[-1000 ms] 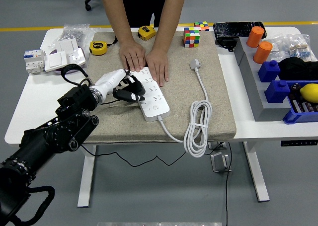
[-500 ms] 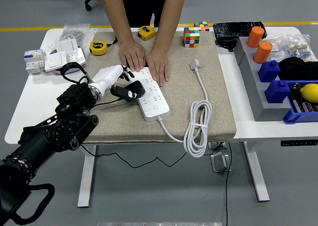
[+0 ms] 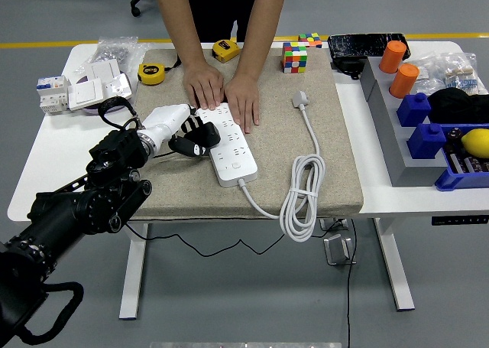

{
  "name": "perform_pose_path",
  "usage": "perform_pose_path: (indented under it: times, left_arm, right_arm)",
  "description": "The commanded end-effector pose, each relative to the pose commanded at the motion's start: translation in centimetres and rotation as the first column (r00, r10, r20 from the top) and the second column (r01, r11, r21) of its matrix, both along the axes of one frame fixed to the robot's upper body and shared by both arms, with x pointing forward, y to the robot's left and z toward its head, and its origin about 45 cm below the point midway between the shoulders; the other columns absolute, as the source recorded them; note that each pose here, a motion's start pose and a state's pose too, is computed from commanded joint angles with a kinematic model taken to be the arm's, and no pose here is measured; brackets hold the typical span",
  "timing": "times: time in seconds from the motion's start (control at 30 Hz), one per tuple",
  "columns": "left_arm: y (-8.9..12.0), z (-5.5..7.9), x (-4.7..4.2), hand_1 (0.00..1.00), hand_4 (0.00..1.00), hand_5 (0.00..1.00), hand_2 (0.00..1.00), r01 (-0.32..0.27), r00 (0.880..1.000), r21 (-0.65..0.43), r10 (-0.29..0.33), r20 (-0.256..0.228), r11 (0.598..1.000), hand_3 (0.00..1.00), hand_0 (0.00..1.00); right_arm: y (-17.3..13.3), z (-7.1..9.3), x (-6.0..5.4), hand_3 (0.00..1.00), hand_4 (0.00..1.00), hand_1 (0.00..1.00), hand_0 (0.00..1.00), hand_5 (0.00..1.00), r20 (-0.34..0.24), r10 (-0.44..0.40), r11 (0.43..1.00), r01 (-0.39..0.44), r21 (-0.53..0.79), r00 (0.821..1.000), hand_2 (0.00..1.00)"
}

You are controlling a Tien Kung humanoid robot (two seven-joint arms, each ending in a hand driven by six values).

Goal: Pick up the plug,place it near the board,insert it into the board,press the button

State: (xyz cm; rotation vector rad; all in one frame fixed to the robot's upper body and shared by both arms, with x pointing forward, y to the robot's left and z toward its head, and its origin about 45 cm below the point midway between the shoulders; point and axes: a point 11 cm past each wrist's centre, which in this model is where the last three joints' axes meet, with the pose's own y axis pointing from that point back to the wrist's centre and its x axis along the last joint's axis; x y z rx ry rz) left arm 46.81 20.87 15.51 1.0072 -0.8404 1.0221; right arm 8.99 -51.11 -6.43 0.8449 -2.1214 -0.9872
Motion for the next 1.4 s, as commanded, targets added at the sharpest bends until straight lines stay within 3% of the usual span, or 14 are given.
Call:
perform_pose_path:
  times: [0.1, 0.13, 0.3, 0.33, 0.5, 0.53, 1.17, 1.4]
  left_arm:
    - [0.0, 0.1, 0.03, 0.498, 0.778, 0.083, 0.535, 0.001, 1.000, 0.003, -0.001, 0.007, 1.000, 0.558, 0.412]
    - [-0.1, 0.1, 0.04, 0.391, 0.741, 0.028, 0.379, 0.001, 1.000, 0.003, -0.001, 0.007, 1.000, 0.527, 0.369]
    - [0.0, 0.2, 0.08, 0.391, 0.741, 0.028, 0.379, -0.001, 1.000, 0.003, 0.001, 0.010, 1.000, 0.527, 0.369]
    - [-0.1, 0.2, 0.09, 0.257, 0.724, 0.016, 0.310, -0.001, 1.000, 0.003, 0.001, 0.012, 1.000, 0.506, 0.347]
    - [-0.2, 0.6, 0.18, 0.257, 0.724, 0.016, 0.310, -0.008, 1.000, -0.033, 0.009, 0.023, 0.999, 0.506, 0.347]
    - [-0.2, 0.6, 0.20, 0.176, 0.697, 0.023, 0.274, -0.009, 1.000, -0.034, 0.009, 0.024, 0.999, 0.482, 0.320]
    - [-0.2, 0.4, -0.25, 0.152, 0.690, 0.018, 0.252, -0.037, 0.999, -0.143, 0.040, 0.012, 0.989, 0.446, 0.306]
    - [0.6, 0.7, -0.69, 0.152, 0.687, 0.024, 0.252, -0.095, 0.995, -0.276, 0.101, 0.006, 0.956, 0.444, 0.305]
  right_arm:
    - [0.0, 0.0, 0.0, 0.855, 0.998, 0.910, 0.967, 0.902, -0.002, -0.001, 1.000, 0.001, 0.000, 1.000, 0.855]
    - [0.0, 0.0, -0.1, 0.855, 0.998, 0.910, 0.966, 0.901, -0.002, -0.001, 1.000, 0.001, 0.000, 1.000, 0.855]
    - [-0.1, 0.0, 0.0, 0.855, 0.998, 0.910, 0.966, 0.901, -0.001, -0.001, 1.000, 0.001, -0.001, 1.000, 0.855]
    - [-0.1, 0.0, 0.0, 0.855, 0.998, 0.910, 0.966, 0.901, 0.000, -0.002, 1.000, 0.002, -0.001, 1.000, 0.855]
    - [-0.2, 0.1, 0.2, 0.855, 0.998, 0.910, 0.966, 0.901, 0.005, -0.001, 1.000, 0.002, -0.005, 1.000, 0.855]
    - [-0.2, 0.1, 0.2, 0.855, 0.998, 0.910, 0.965, 0.901, 0.005, -0.002, 1.000, 0.002, -0.005, 1.000, 0.855]
    - [-1.1, 0.5, -0.3, 0.855, 0.998, 0.910, 0.965, 0.900, -0.004, -0.012, 1.000, 0.012, -0.019, 1.000, 0.855]
    - [-1.1, 0.4, -0.8, 0.855, 0.998, 0.910, 0.965, 0.899, -0.012, -0.015, 1.000, 0.015, -0.018, 1.000, 0.855]
